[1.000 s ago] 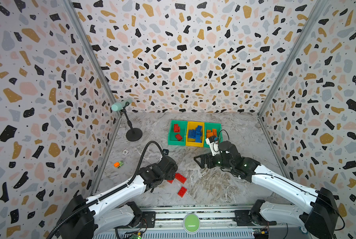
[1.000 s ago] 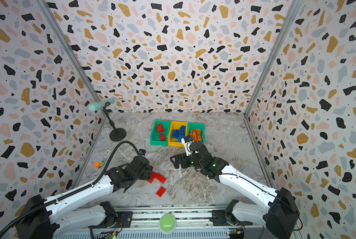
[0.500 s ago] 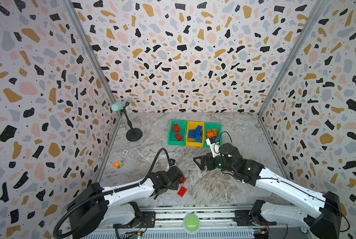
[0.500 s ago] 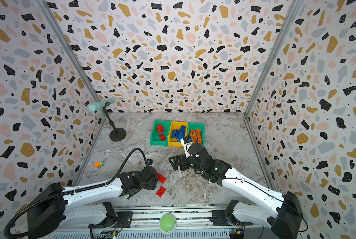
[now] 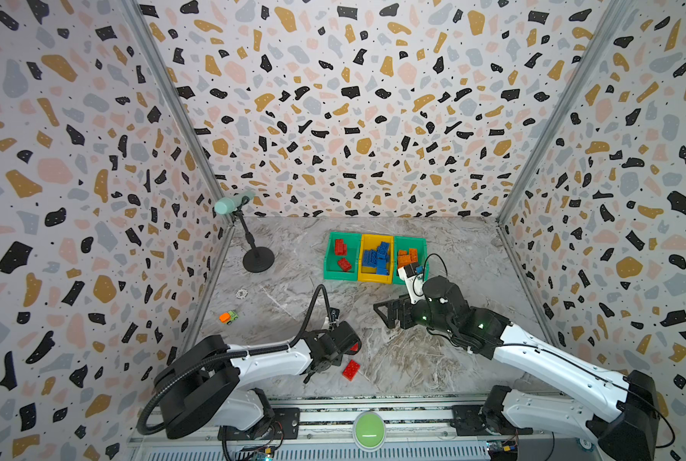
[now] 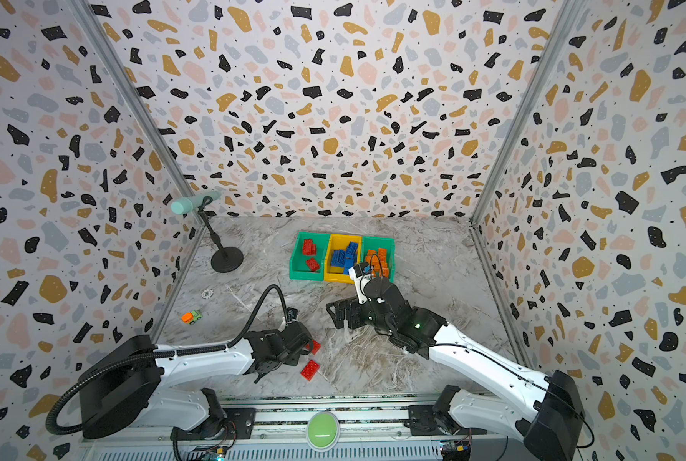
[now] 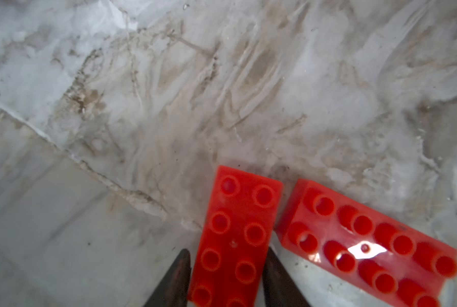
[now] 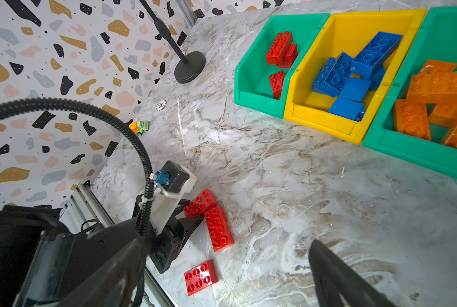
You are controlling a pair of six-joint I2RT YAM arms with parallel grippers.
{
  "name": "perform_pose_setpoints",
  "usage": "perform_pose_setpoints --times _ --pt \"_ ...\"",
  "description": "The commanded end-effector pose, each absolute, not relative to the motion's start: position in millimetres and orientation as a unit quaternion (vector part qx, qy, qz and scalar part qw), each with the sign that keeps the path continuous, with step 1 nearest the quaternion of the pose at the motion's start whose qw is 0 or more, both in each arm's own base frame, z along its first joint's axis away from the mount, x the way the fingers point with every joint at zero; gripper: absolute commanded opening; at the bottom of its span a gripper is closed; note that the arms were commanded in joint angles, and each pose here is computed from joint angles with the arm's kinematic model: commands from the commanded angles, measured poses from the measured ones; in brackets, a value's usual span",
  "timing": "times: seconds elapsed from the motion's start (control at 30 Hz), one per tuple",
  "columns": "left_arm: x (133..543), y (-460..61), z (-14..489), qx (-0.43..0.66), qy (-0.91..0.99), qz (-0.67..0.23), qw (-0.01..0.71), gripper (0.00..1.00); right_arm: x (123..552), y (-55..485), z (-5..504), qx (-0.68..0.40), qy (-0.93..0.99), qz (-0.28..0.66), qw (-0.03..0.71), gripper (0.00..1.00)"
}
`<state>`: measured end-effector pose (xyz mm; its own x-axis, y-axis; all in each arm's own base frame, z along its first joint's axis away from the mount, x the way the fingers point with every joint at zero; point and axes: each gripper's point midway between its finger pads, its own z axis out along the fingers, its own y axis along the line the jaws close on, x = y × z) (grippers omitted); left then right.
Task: Sort the legos into containers by color
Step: Pick up the lego from the middle-left of the table, then place the lego in the container.
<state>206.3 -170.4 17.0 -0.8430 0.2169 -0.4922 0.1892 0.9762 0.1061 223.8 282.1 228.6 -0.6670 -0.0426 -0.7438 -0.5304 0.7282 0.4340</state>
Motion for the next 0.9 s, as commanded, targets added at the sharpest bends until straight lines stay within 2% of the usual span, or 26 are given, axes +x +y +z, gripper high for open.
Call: perform_pose_setpoints --times 0.0,0.2,0.33,0.47,0.57,0.7,0.87 --pt "208 -163 10 0.109 0.961 0.056 0.249 0.28 225 273 234 -0.163 0.85 0.32 0.385 0.99" --pt "230 -146 24 0.082 0.955 0.106 0.264 0.25 224 263 236 -0.156 0.849 0.32 0.391 0.99" --pt "263 -146 56 0.047 0.948 0.091 0.302 0.25 224 257 232 -0.149 0.849 0.321 0.392 0.99" --pt "318 -163 102 0.028 0.93 0.063 0.362 0.25 224 252 227 -0.145 0.85 0.322 0.391 0.99" --pt "366 -174 120 0.016 0.926 0.052 0.373 0.24 224 248 228 -0.143 0.849 0.324 0.393 0.99" --pt "423 -186 125 0.004 0.927 0.053 0.372 0.24 221 238 230 -0.138 0.849 0.319 0.397 0.99" --pt "472 -185 111 0.004 0.934 0.083 0.347 0.29 220 222 235 -0.118 0.848 0.317 0.408 0.99"
